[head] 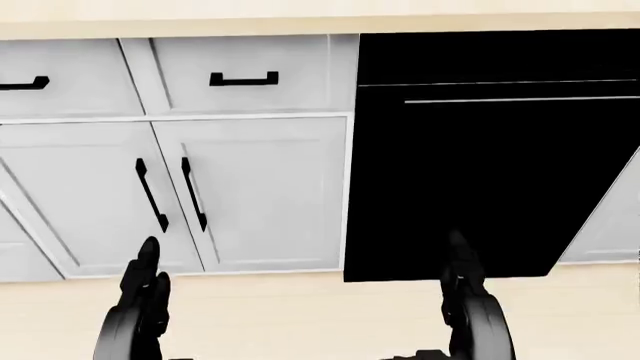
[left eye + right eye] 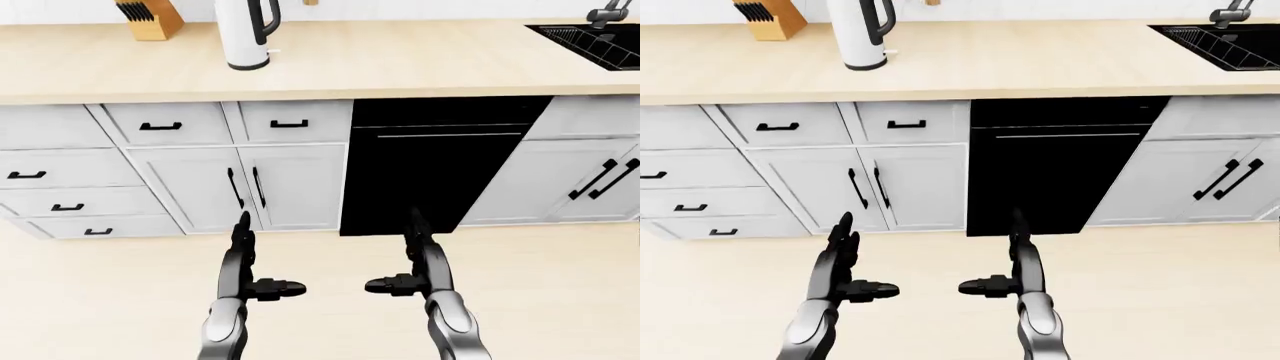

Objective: Press down the lever to turn on the electric kettle.

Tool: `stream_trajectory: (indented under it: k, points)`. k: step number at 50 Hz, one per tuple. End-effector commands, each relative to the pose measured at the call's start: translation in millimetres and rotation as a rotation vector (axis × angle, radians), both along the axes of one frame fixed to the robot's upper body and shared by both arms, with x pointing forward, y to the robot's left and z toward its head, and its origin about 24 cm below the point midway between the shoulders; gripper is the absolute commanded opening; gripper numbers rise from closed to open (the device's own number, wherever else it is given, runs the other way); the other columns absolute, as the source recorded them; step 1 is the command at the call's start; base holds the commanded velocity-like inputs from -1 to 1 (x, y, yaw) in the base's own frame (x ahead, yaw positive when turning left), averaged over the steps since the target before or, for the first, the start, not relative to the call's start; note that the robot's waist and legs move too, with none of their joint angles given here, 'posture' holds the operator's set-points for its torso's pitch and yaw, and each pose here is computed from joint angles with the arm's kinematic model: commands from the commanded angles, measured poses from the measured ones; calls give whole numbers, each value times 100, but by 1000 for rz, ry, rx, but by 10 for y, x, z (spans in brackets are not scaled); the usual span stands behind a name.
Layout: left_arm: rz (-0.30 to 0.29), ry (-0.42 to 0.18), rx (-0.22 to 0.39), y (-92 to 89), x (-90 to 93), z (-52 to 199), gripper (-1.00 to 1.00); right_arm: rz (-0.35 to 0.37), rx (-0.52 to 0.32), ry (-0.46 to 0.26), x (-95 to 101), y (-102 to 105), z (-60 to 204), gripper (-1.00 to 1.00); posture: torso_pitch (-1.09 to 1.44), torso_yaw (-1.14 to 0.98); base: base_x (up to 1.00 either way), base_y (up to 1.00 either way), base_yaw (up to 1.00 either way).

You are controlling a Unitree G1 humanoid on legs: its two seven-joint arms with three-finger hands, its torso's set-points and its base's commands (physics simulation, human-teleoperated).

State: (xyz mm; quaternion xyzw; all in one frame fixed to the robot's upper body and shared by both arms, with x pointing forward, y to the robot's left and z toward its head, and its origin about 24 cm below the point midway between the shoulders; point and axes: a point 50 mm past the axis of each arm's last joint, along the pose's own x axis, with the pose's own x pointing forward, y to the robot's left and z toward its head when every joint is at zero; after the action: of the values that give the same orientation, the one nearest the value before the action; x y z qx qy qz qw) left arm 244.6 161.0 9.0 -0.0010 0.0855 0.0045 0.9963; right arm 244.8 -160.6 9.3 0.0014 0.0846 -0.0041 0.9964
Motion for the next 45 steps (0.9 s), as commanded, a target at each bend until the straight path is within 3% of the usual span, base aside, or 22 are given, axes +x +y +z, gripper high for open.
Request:
stream_trajectory:
  k: [1,12,19,20,25,38,45]
  points:
    - [-12,-183,36,-34,80,287,100,-11,-20,-159,96,-5,305,100,0,0,0,0,0]
    - [-14,-193,55,-44,65,365,100,-10,-14,-168,134,-7,278,100,0,0,0,0,0]
    - [-21,-197,33,-48,63,450,100,4,-21,-187,180,-9,427,100,0,0,0,0,0]
    - [-38,-199,40,-75,64,487,100,-14,-10,-198,179,-63,523,100,0,0,0,0,0]
    - [-17,-245,57,-41,64,754,100,-20,10,-231,223,-69,787,100,0,0,0,0,0]
    - [31,-366,85,80,-11,1406,100,-22,-3,-327,194,-78,1090,100,0,0,0,0,0]
    - [42,-394,87,110,-74,1557,100,-2,-30,-347,175,-17,1129,100,0,0,0,0,0]
